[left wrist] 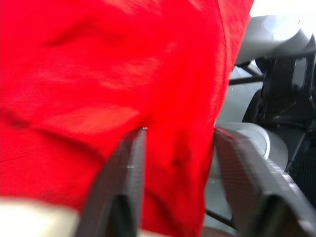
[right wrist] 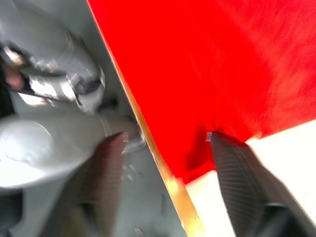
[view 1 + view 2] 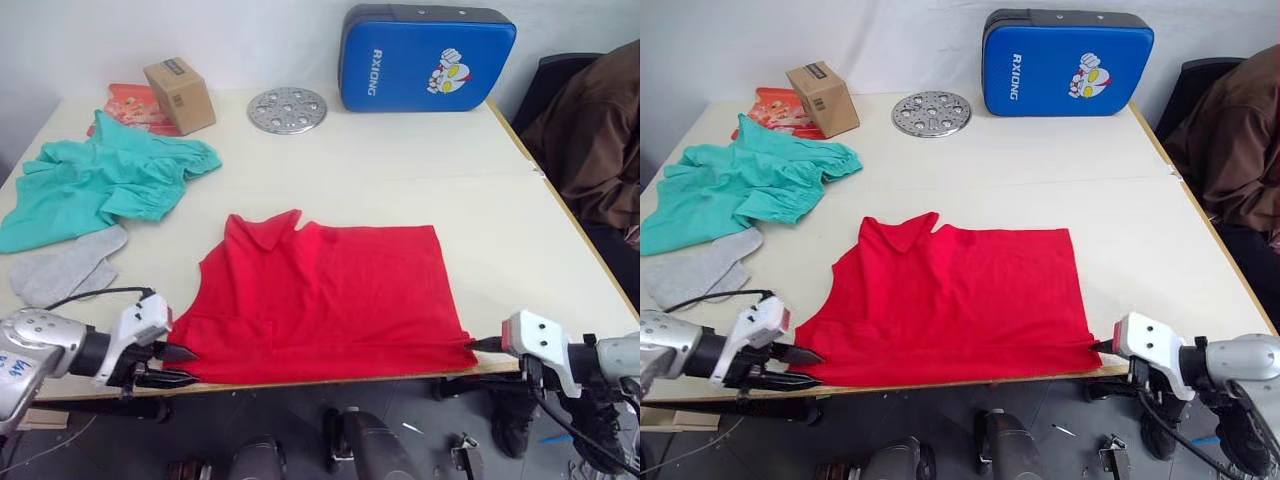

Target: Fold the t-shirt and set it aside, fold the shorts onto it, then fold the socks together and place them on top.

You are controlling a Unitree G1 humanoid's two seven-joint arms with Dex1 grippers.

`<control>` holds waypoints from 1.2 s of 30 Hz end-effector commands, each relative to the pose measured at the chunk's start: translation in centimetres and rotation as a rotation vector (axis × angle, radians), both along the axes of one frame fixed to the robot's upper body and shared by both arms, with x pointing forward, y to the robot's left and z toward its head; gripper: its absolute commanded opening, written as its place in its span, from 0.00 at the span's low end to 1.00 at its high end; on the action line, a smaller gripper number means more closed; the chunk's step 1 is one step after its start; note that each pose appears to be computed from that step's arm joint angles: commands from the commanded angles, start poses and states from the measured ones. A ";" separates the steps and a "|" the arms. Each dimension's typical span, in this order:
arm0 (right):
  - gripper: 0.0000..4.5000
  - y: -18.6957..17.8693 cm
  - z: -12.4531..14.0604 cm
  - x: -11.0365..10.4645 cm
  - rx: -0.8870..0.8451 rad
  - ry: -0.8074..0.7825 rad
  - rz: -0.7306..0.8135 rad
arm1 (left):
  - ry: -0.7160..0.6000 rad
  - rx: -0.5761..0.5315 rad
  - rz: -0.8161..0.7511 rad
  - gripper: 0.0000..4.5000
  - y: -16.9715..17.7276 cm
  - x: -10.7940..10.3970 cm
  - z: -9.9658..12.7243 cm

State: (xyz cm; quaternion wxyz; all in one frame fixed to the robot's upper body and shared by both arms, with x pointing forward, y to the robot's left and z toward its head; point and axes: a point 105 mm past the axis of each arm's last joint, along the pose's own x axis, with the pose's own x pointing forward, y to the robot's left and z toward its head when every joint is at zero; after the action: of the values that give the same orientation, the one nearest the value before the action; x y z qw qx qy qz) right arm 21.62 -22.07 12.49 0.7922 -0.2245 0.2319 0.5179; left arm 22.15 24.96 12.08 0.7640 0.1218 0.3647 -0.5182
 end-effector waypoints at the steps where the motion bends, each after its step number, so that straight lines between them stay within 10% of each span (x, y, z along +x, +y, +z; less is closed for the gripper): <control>1: 0.90 1.0 4.1 0.7 0.136 0.002 -0.001 | -0.033 -0.109 0.012 0.64 0.1 1.4 4.3; 14: 1.00 2.2 6.9 14.0 0.234 -0.096 -0.402 | -0.514 0.081 -0.041 0.64 -5.0 16.6 5.5; 31: 1.00 1.2 4.7 22.0 0.237 -0.086 -0.678 | -0.571 0.174 -0.168 0.64 -7.9 19.5 3.7; 36: 1.00 2.7 4.2 22.4 0.252 -0.068 -0.647 | -0.570 0.198 -0.135 0.36 -7.4 19.8 3.2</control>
State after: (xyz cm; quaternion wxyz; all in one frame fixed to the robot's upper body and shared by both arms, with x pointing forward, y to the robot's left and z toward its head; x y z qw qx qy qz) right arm 43.63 -19.96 15.40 0.9413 -0.0526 0.2220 0.2488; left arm 41.56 17.11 14.64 0.7782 0.3497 0.1782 -0.4902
